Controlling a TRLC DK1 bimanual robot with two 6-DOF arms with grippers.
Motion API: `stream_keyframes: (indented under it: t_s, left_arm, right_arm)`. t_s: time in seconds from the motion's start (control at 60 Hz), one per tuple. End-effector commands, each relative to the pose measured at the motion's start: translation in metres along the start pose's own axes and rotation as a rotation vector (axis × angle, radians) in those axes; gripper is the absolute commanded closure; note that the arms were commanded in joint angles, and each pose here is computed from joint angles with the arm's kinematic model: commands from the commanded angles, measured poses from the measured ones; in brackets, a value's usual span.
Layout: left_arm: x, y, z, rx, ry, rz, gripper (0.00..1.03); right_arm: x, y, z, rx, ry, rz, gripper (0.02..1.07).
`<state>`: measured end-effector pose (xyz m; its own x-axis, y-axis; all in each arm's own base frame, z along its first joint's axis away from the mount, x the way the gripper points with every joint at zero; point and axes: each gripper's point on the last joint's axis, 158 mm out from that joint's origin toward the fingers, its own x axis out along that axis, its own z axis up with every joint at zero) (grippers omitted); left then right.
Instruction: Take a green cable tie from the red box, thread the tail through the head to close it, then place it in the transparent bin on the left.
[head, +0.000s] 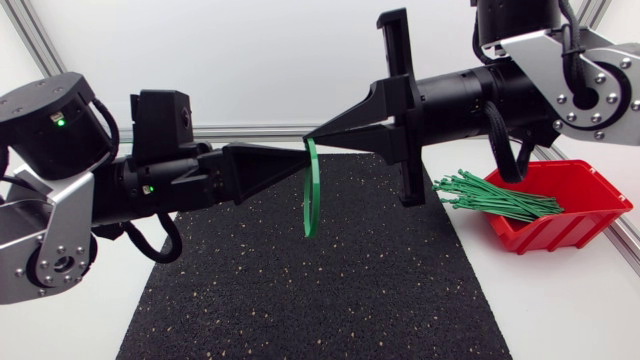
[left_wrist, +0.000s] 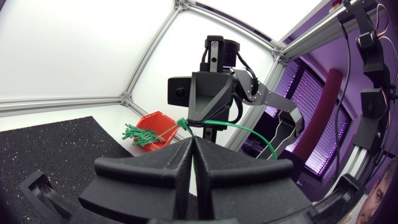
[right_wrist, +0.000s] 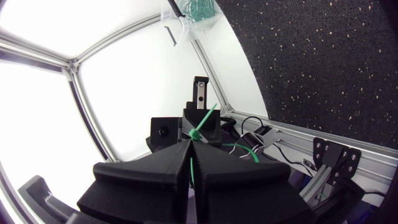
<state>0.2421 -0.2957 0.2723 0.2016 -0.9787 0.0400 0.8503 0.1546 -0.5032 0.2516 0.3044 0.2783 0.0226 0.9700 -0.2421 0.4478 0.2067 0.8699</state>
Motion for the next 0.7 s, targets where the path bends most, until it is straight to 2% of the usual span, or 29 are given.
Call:
stream_keyframes:
  t_s: [0.0,0.217,0.35,0.4,0.683]
  left_arm:
    - [-0.007,-0.026,0.022,0.087,-0.052,-0.058,1.0]
    - [-0.007,-0.008,0.022,0.081,-0.055,-0.017,1.0]
    - [-0.006,0.006,0.021,0.069,-0.051,0.005,1.0]
    - [-0.006,0.009,0.021,0.071,-0.05,0.012,1.0]
    - [-0.003,0.016,0.011,0.09,-0.025,0.011,1.0]
  right_arm:
    - [0.005,-0.009,0.014,0.04,-0.034,-0.018,1.0]
    - [0.001,-0.002,-0.002,-0.017,-0.016,0.003,0.74]
    - [-0.002,0.002,-0.01,-0.042,-0.012,0.014,0.68]
    - [-0.004,0.003,-0.012,-0.05,-0.012,0.018,0.62]
    - [-0.015,0.01,0.0,-0.067,-0.052,0.05,0.6]
